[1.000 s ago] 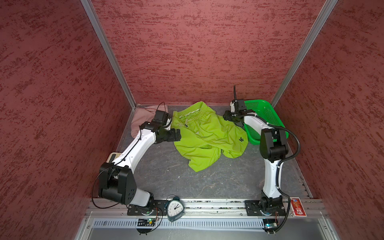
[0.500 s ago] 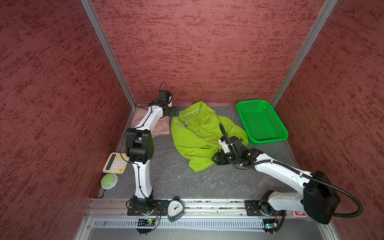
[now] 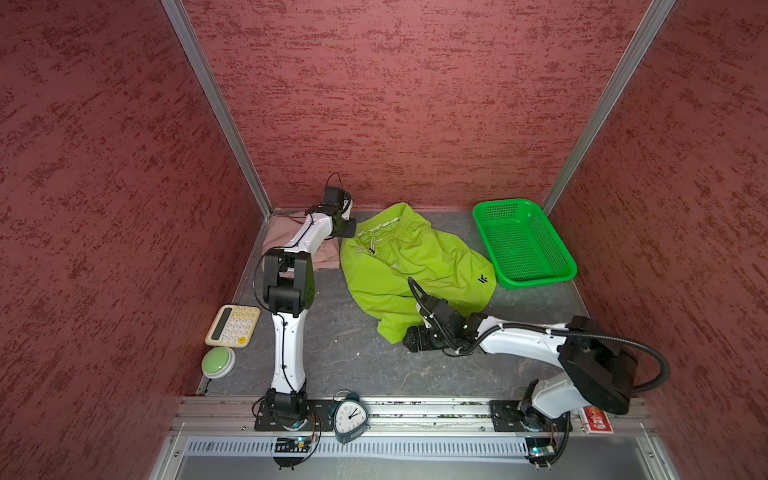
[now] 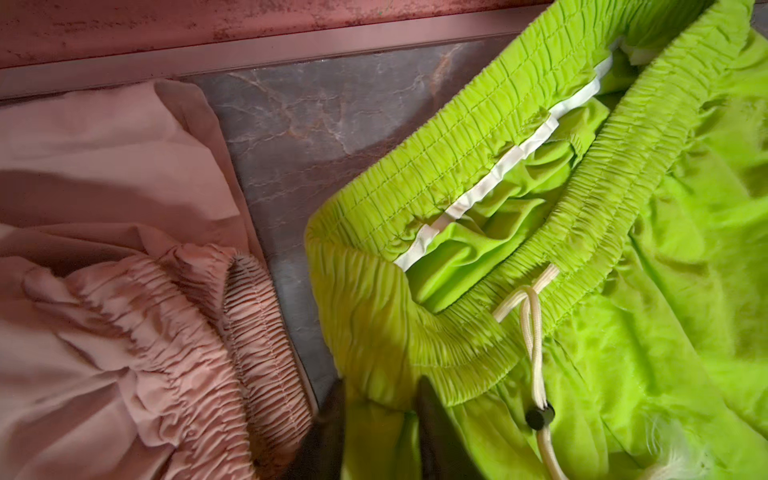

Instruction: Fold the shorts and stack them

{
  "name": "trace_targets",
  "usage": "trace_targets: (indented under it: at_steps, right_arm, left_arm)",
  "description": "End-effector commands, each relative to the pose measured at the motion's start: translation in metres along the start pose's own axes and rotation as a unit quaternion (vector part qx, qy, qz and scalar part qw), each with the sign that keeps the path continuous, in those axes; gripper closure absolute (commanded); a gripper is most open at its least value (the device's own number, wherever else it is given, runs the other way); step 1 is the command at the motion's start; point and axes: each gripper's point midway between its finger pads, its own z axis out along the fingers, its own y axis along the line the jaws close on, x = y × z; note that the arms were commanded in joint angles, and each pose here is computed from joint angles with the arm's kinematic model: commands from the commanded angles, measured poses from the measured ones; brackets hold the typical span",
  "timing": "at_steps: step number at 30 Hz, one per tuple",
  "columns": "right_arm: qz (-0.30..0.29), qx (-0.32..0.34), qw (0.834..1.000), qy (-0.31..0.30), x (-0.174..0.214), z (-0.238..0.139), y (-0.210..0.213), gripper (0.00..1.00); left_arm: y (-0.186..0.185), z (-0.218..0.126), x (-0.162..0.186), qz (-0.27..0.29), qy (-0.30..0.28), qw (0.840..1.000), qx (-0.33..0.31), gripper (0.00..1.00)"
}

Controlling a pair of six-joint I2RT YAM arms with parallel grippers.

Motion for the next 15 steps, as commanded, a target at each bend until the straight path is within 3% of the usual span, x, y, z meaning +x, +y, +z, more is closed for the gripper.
trace_targets:
  at_steps: [1, 5, 7, 10, 13, 14, 15]
  right_arm:
    - [0.011, 0.033, 0.999, -0.023, -0.012, 0.01, -0.002, 0.13]
    - [0.01, 0.079, 0.997, -0.01, -0.011, 0.021, -0.011, 0.14]
    - [0.014, 0.11, 0.994, -0.001, -0.005, 0.025, -0.024, 0.21]
    - [0.013, 0.137, 0.99, 0.004, 0.001, 0.025, -0.04, 0.53]
    - [0.01, 0.146, 0.989, 0.007, 0.005, 0.014, -0.05, 0.93]
    - [0.01, 0.144, 0.989, 0.01, 0.006, 0.009, -0.054, 1.0]
    - [0.015, 0.143, 0.99, 0.017, 0.009, 0.003, -0.059, 1.0]
  left_arm:
    - [0.003, 0.004, 0.009, -0.006, 0.01, 1.0, 0.0, 0.94]
    - [0.007, -0.018, 0.011, -0.031, 0.006, 0.999, -0.008, 0.99]
    - [0.009, -0.033, 0.013, -0.046, 0.004, 0.999, -0.013, 0.99]
    - [0.013, -0.055, 0.021, -0.067, 0.0, 0.998, -0.021, 1.0]
    - [0.021, -0.074, 0.032, -0.091, 0.0, 0.995, -0.029, 1.0]
    - [0.026, -0.08, 0.037, -0.104, -0.001, 0.994, -0.033, 1.0]
    - [0.03, -0.085, 0.043, -0.119, 0.002, 0.992, -0.033, 1.0]
